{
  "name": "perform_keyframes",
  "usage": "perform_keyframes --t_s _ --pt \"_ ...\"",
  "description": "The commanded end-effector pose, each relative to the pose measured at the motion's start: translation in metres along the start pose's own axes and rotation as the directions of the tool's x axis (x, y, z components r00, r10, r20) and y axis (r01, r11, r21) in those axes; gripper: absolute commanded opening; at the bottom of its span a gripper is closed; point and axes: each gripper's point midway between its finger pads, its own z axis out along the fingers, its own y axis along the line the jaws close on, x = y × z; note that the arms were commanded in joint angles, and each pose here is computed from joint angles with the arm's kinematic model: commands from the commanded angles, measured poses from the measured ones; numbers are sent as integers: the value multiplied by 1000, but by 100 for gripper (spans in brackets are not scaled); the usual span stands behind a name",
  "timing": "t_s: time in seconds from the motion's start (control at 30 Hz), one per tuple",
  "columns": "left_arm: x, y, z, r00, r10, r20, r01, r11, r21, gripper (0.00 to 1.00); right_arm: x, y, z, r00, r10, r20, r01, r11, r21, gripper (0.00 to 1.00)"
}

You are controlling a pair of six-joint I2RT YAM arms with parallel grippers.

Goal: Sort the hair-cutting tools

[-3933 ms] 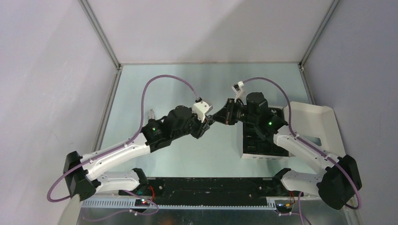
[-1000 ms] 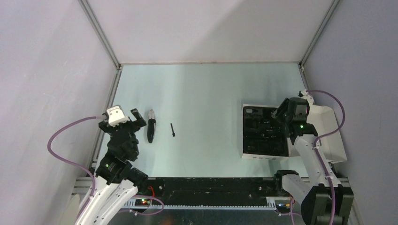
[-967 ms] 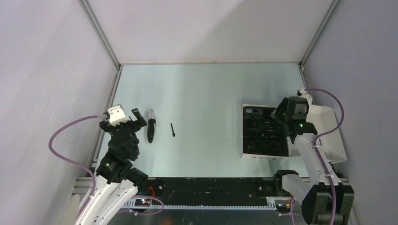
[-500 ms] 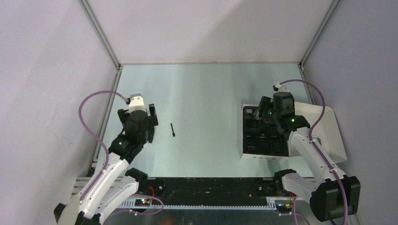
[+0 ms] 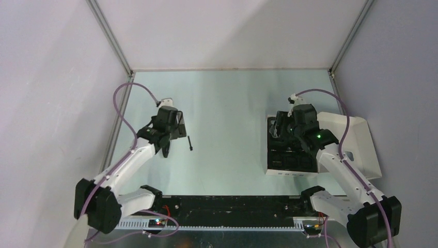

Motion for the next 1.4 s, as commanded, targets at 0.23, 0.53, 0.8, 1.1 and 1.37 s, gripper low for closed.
perform_keyframes --t_s 0.23,0.53,0.8,1.1,1.37 --pt "42 -54 24 970 -95 -224 121 987 107 73 5 36 -10 1000 -30 1 30 983 -184 61" --pt "77 -78 48 929 -104 -355 161 978 135 71 18 34 -13 1000 -19 7 20 981 -195 62" --pt "101 -83 54 897 -102 -430 174 976 131 69 17 35 -15 1000 2 25 3 979 -203 62" --pt "111 -109 58 870 -105 -481 220 957 189 68 18 31 -14 1000 -5 31 11 982 -190 62" --pt "80 -139 74 895 -108 -434 231 943 241 69 23 28 -13 999 -12 30 17 983 -184 63"
